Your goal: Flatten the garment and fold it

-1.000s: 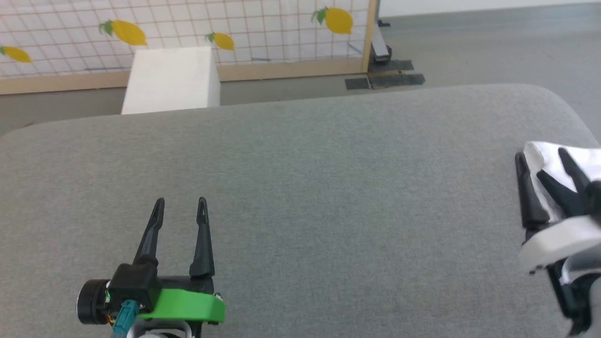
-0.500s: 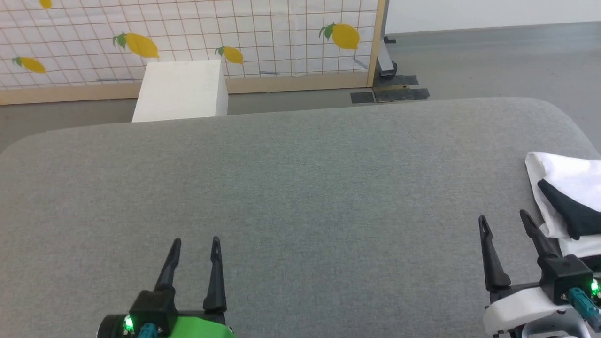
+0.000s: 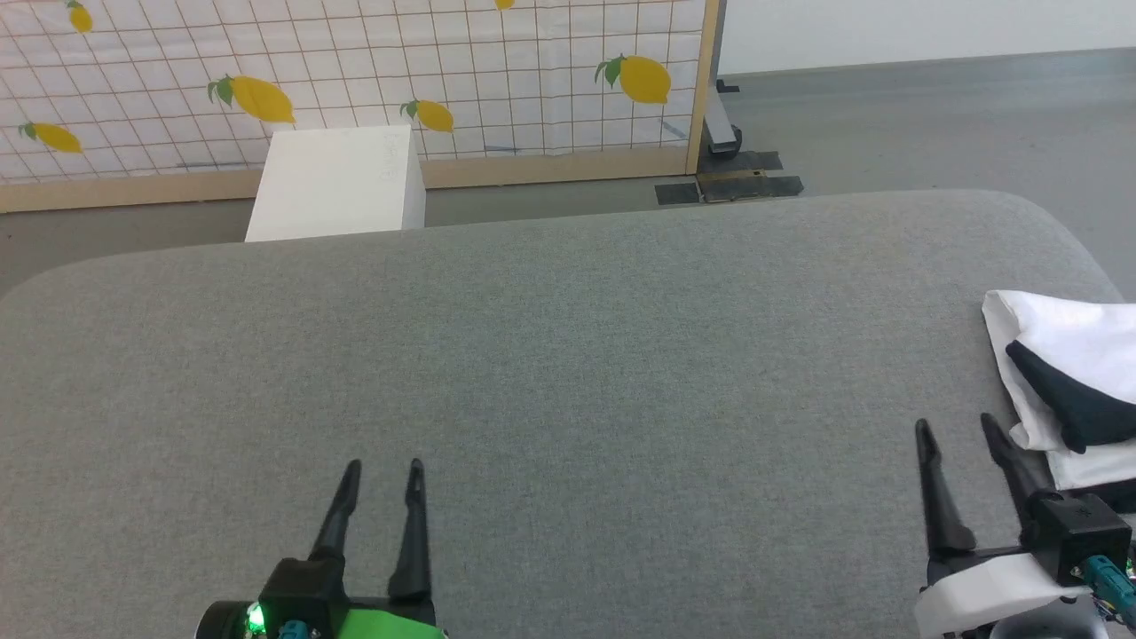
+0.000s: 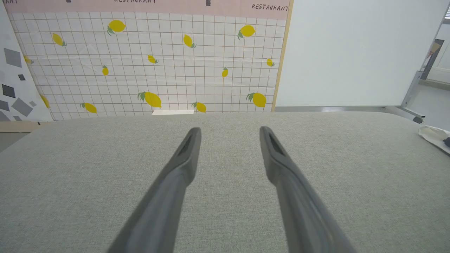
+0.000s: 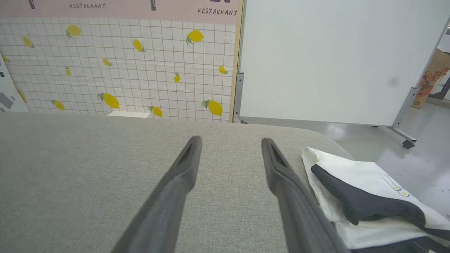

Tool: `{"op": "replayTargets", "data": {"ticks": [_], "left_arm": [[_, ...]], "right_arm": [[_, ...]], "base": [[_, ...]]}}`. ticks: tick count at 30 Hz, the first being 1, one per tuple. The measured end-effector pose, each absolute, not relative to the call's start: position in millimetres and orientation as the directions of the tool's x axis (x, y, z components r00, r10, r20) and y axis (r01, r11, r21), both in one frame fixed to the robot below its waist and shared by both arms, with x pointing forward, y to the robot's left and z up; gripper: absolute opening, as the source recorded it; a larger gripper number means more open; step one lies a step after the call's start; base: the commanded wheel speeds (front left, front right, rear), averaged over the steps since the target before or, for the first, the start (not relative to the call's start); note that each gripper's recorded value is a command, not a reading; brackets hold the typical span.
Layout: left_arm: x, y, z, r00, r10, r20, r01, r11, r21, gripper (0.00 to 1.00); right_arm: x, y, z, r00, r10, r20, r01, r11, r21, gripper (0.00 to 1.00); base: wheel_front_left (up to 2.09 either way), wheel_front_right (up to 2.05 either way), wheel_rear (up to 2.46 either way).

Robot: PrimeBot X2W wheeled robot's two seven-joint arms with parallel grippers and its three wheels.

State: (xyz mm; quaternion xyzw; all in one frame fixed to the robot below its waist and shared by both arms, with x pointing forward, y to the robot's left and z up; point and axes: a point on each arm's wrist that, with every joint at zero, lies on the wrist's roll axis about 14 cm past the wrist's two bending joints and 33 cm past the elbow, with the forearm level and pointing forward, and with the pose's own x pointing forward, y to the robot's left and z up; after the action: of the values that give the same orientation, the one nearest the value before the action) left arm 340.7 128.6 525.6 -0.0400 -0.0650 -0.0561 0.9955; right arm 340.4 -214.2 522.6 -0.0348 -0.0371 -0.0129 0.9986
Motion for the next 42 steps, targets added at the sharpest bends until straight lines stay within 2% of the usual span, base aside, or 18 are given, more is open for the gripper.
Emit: {"op": "replayTargets", "data": {"ticks": [42], "left_arm": [[347.6,143.6,521.8,0.994,-0.076,0.084,0.08,0.996,-0.046,0.0]], "right_arm": [[346.4,-199.6,517.4,0.999,0.019,0.033,-0.017,0.998,-0.064,0.0]], "base": [[0.0,0.0,0.0]]}}
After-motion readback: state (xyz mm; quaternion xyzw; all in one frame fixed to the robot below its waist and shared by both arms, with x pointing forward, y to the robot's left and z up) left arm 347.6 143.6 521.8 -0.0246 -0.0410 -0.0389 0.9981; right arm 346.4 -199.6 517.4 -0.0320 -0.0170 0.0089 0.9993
